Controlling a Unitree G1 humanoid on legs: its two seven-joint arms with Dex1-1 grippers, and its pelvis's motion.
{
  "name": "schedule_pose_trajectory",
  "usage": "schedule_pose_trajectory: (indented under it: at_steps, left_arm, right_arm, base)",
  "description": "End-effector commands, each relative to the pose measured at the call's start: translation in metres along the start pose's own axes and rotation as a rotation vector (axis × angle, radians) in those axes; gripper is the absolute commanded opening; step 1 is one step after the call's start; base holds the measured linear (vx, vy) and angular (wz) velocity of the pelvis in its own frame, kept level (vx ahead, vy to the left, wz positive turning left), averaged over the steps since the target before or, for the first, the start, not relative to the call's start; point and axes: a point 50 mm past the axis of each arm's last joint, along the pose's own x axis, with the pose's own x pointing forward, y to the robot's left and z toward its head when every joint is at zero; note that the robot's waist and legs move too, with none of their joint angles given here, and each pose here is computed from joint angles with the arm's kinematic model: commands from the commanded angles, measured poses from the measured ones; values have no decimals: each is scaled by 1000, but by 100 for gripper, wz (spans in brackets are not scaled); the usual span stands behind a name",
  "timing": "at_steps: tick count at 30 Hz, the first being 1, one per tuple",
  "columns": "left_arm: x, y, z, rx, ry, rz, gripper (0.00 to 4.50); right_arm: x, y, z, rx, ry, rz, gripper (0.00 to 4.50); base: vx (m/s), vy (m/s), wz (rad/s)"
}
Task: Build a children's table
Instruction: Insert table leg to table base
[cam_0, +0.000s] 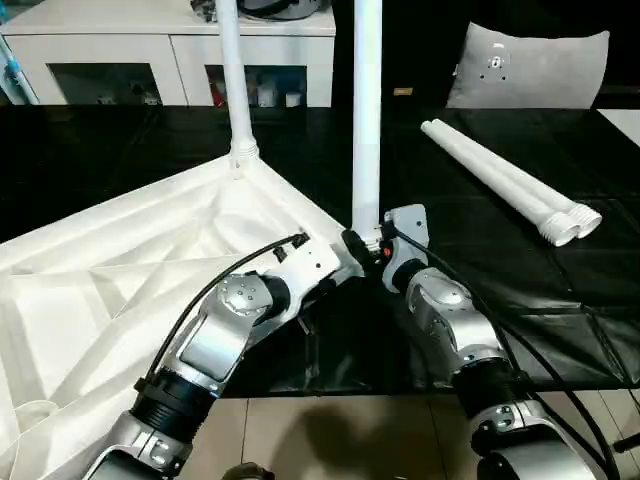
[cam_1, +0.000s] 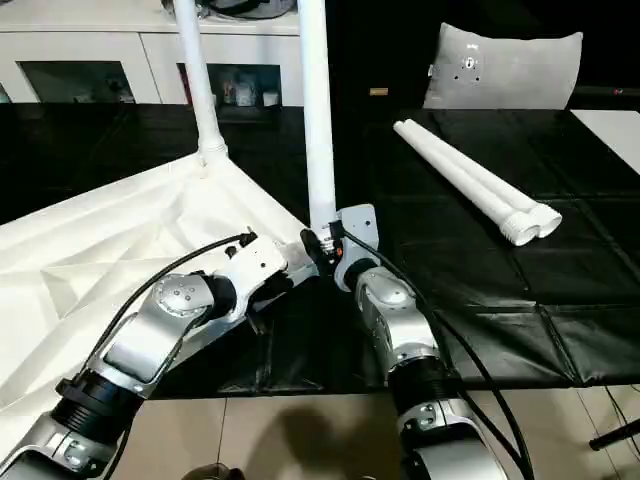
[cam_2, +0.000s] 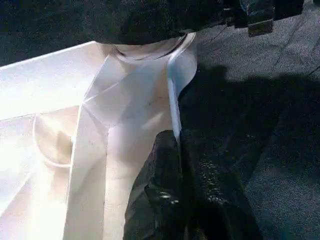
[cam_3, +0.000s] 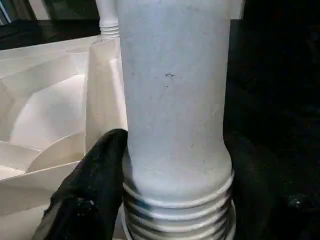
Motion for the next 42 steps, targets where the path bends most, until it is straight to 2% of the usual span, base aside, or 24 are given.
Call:
schedule_pose_trajectory:
  at_steps: [1, 4, 6, 8, 9, 13, 14, 20, 26, 30, 33, 34, 37, 39, 42]
  left_arm:
    - [-4, 0, 37, 120, -159, -15, 0]
    - [-5, 1, 36, 125, -164, -23, 0]
    - [-9, 3, 31, 146, -168, -44, 0]
    - [-10, 5, 28, 153, -162, -43, 0]
    - [-13, 11, 24, 167, -159, -36, 0]
    - [-17, 17, 18, 187, -154, -47, 0]
    - [-21, 19, 13, 216, -151, -78, 0]
    - [-27, 24, 3, 231, -119, -99, 0]
    - [-30, 28, -2, 256, -111, -122, 0]
    - [-32, 30, -5, 271, -110, -154, 0]
    - [-33, 33, -7, 280, -110, -162, 0]
    - [-33, 35, -6, 289, -113, -155, 0]
    - [-34, 37, -4, 256, -146, -197, 0]
    - [-35, 39, -3, 238, -161, -207, 43]
    - [-38, 40, -2, 212, -190, -237, 60]
  right_arm:
    - [-6, -6, -25, 17, 105, -42, 267]
    - [-7, -8, -22, 20, 69, -29, 267]
    - [-10, -15, -13, 47, -11, -12, 267]
    - [-12, -19, -11, 45, -37, -10, 267]
    - [-17, -25, -10, 11, -63, 7, 267]
    - [-26, -31, -10, -25, -85, 50, 267]
    - [-31, -34, -9, -15, -105, 88, 267]
    - [-39, -39, 0, 18, -162, 154, 267]
    - [-41, -42, 1, -14, -148, 215, 266]
    - [-42, -41, 15, 80, -227, 272, 266]
    - [-45, -43, 29, 187, -289, 345, 266]
    - [-47, -44, 32, 197, -283, 366, 266]
    - [-49, -49, 32, 91, -183, 366, 266]
    - [-49, -52, 31, 66, -149, 338, 266]
    - [-50, -55, 34, 56, -129, 299, 266]
  base:
    - [0, 0, 0]
    - [0, 0, 0]
    - [0, 0, 0]
    - [0, 0, 0]
    - [0, 0, 0]
    - [0, 0, 0]
    - [0, 0, 0]
    - [0, 0, 0]
    - [0, 0, 0]
    - [0, 0, 0]
    - [0, 0, 0]
    - [0, 0, 0]
    - [0, 0, 0]
    - [0, 0, 0]
    - [0, 0, 0]
